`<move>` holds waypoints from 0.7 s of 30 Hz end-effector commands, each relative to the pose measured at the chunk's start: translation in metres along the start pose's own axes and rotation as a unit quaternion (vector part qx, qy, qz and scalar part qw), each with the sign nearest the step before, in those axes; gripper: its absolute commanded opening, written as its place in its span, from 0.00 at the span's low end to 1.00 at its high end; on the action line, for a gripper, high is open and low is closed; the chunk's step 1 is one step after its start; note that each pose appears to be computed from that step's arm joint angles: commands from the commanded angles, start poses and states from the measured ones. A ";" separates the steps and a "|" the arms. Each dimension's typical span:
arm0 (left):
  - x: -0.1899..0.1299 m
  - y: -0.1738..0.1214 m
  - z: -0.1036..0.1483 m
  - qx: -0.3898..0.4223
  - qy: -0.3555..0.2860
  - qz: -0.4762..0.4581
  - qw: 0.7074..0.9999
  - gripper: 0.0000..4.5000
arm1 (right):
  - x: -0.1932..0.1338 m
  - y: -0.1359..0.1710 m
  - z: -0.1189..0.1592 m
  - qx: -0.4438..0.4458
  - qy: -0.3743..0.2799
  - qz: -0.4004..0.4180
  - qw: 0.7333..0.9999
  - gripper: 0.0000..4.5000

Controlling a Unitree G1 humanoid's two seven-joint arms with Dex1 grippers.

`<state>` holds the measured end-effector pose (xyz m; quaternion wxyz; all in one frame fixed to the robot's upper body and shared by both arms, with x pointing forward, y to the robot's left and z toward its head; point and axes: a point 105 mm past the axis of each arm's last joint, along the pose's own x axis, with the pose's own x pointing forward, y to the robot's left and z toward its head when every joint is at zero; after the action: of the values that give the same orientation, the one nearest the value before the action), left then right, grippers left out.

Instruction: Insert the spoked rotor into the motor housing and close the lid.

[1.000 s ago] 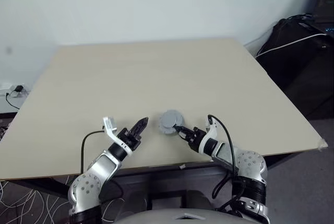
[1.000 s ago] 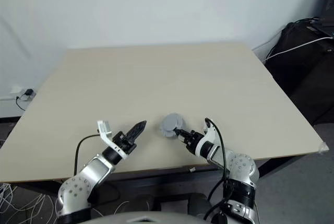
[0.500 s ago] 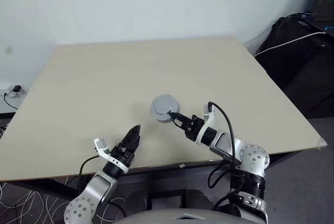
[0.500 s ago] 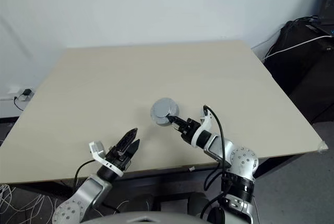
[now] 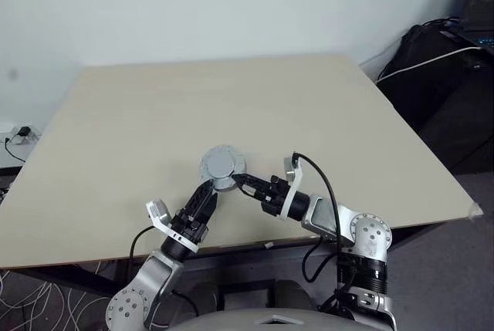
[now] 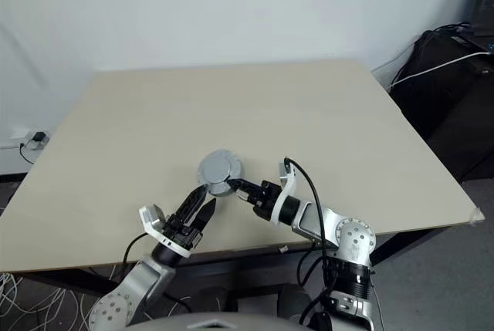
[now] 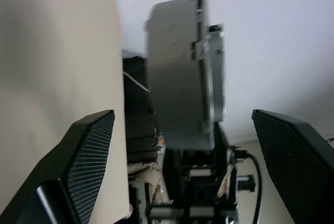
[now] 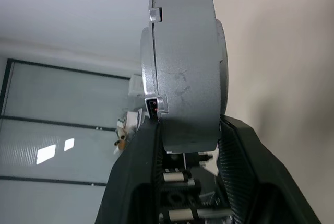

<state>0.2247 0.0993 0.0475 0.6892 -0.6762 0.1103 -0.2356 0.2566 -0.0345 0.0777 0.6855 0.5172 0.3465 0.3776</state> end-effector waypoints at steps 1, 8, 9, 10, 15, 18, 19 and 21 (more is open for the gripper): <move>0.012 -0.019 -0.003 -0.004 -0.005 -0.055 0.998 0.99 | 0.004 0.020 -0.001 -0.007 0.003 0.045 0.999 0.28; 0.015 -0.019 -0.003 -0.004 -0.009 -0.056 0.998 0.99 | 0.000 0.012 -0.016 0.018 0.041 0.039 0.998 0.28; 0.015 -0.019 -0.002 -0.004 -0.011 -0.056 0.998 0.99 | 0.000 0.012 -0.018 0.020 0.045 0.039 0.998 0.28; 0.016 -0.019 -0.002 -0.004 -0.013 -0.056 0.998 0.99 | 0.000 0.012 -0.018 0.021 0.047 0.039 0.998 0.28; 0.016 -0.018 -0.001 -0.010 -0.023 -0.056 0.998 0.99 | 0.000 0.011 -0.016 0.021 0.045 0.031 0.998 0.28; 0.015 -0.018 -0.001 -0.018 -0.023 -0.056 0.998 0.86 | 0.000 0.011 -0.016 0.021 0.045 0.029 0.998 0.28; 0.015 -0.018 -0.002 -0.019 -0.022 -0.056 0.998 0.79 | 0.000 0.011 -0.016 0.022 0.044 0.028 0.998 0.28; 0.016 -0.018 -0.003 -0.020 -0.020 -0.054 0.998 0.64 | 0.000 0.011 -0.016 0.022 0.043 0.027 0.998 0.28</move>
<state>0.2288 0.0996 0.0482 0.6907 -0.6787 0.0992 -0.2290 0.2402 -0.0279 0.0738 0.6510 0.5207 0.3861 0.3950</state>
